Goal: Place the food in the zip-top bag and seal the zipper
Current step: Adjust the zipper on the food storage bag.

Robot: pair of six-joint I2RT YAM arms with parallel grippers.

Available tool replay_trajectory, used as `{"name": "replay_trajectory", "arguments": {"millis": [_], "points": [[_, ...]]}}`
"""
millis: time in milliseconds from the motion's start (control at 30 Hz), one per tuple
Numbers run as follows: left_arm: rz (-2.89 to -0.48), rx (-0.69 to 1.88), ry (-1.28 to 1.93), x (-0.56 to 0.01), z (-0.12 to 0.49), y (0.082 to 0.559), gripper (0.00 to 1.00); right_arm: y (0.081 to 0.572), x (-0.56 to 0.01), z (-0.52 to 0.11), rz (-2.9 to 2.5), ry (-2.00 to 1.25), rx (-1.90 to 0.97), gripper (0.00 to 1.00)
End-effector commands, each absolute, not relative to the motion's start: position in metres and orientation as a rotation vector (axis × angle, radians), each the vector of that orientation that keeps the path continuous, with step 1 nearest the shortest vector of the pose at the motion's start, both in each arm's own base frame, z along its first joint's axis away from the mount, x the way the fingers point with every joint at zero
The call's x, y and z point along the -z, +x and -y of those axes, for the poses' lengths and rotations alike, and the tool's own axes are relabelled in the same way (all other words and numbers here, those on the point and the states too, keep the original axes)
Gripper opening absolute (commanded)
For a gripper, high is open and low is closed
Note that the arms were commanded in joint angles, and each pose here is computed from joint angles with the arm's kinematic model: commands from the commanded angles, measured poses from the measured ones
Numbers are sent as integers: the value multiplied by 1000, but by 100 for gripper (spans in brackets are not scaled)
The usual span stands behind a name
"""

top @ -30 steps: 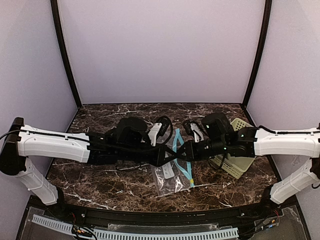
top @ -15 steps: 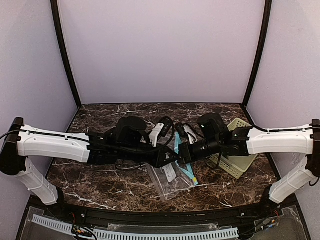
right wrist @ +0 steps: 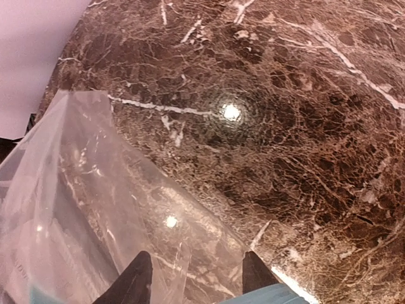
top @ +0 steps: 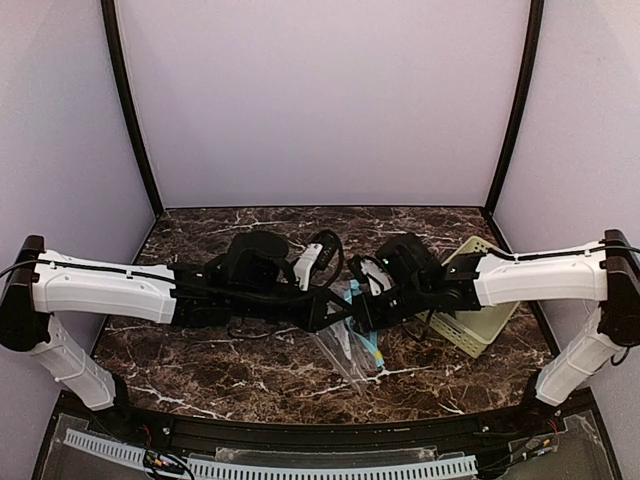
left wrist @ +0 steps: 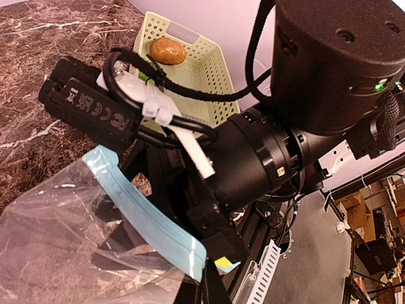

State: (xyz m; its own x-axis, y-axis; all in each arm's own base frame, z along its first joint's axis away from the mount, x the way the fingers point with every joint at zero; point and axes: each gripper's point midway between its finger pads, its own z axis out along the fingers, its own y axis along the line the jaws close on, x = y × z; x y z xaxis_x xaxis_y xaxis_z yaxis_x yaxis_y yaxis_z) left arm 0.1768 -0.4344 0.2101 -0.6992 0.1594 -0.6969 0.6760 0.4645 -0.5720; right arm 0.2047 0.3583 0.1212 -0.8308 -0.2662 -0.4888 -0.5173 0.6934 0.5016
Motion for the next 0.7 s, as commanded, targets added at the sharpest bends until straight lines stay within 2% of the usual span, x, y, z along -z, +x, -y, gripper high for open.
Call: {"name": "replay_trajectory", "arguments": {"millis": [0, 100, 267, 533, 667], "points": [[-2102, 1233, 683, -232, 429, 175, 1, 219, -108, -340, -2580, -540, -682, 47], [-2137, 1202, 666, -226, 424, 177, 1, 221, -109, -334, -2583, -496, -658, 48], [-2196, 1135, 625, -214, 412, 181, 1, 220, -118, -330, -2571, -469, -666, 57], [-2341, 947, 540, -177, 381, 193, 1, 190, -194, -354, -2356, -663, -1033, 84], [-2367, 911, 495, -169, 372, 201, 1, 171, -221, -349, -2275, -716, -1159, 91]]}}
